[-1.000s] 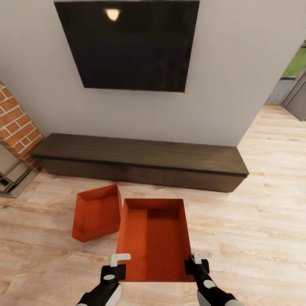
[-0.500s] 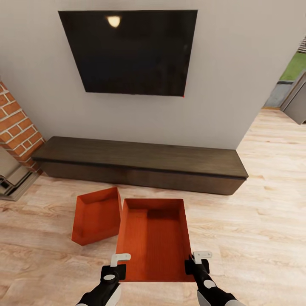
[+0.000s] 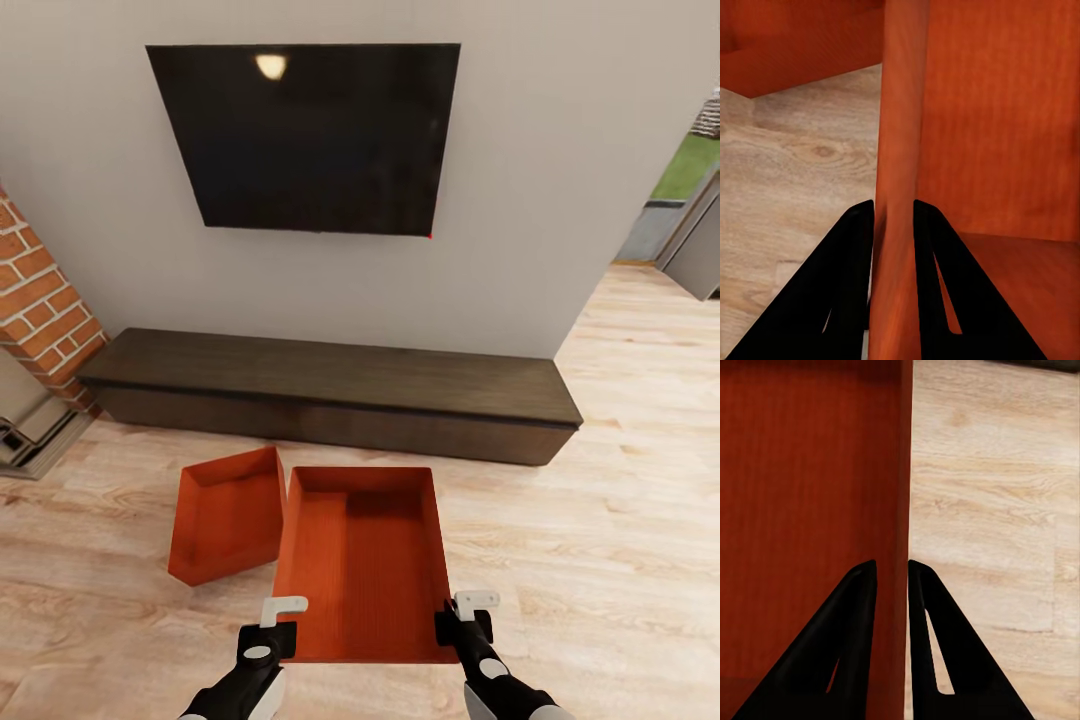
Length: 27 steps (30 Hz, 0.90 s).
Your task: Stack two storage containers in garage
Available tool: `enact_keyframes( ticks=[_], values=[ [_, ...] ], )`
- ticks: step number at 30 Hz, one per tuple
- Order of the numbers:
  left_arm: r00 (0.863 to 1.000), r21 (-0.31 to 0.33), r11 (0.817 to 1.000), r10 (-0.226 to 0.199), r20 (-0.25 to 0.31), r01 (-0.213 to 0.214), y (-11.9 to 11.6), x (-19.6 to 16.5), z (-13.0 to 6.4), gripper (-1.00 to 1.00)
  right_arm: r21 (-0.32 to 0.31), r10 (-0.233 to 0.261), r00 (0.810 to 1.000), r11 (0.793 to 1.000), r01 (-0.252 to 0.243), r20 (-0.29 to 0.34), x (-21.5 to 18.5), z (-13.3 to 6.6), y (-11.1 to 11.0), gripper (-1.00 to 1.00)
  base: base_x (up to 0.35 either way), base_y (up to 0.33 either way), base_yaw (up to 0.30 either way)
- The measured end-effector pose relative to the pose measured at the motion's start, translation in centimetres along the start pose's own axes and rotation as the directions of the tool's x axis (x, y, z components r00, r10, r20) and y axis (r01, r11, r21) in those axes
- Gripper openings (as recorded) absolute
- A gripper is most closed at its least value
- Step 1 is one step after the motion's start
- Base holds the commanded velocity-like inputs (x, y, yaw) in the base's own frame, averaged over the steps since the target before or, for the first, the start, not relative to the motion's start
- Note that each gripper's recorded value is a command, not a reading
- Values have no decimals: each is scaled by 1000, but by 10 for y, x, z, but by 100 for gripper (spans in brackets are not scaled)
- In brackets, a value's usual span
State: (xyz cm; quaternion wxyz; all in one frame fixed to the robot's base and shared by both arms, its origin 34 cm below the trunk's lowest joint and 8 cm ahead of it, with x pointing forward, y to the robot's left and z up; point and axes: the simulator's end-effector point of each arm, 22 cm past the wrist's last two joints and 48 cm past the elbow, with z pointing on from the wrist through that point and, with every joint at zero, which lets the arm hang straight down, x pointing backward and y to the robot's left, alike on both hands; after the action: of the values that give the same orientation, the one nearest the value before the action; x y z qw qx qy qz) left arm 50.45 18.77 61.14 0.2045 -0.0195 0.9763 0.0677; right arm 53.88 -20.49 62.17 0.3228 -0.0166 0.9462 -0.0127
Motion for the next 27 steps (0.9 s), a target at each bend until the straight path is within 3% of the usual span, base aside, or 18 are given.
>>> enact_keyframes(
  ticks=[27],
  values=[
    [999,0,1000,-6,41,6,1,-20,-9,-100,1,0,999,1000,0,41,-23,-5,-1,-100,0,0,0]
  ],
)
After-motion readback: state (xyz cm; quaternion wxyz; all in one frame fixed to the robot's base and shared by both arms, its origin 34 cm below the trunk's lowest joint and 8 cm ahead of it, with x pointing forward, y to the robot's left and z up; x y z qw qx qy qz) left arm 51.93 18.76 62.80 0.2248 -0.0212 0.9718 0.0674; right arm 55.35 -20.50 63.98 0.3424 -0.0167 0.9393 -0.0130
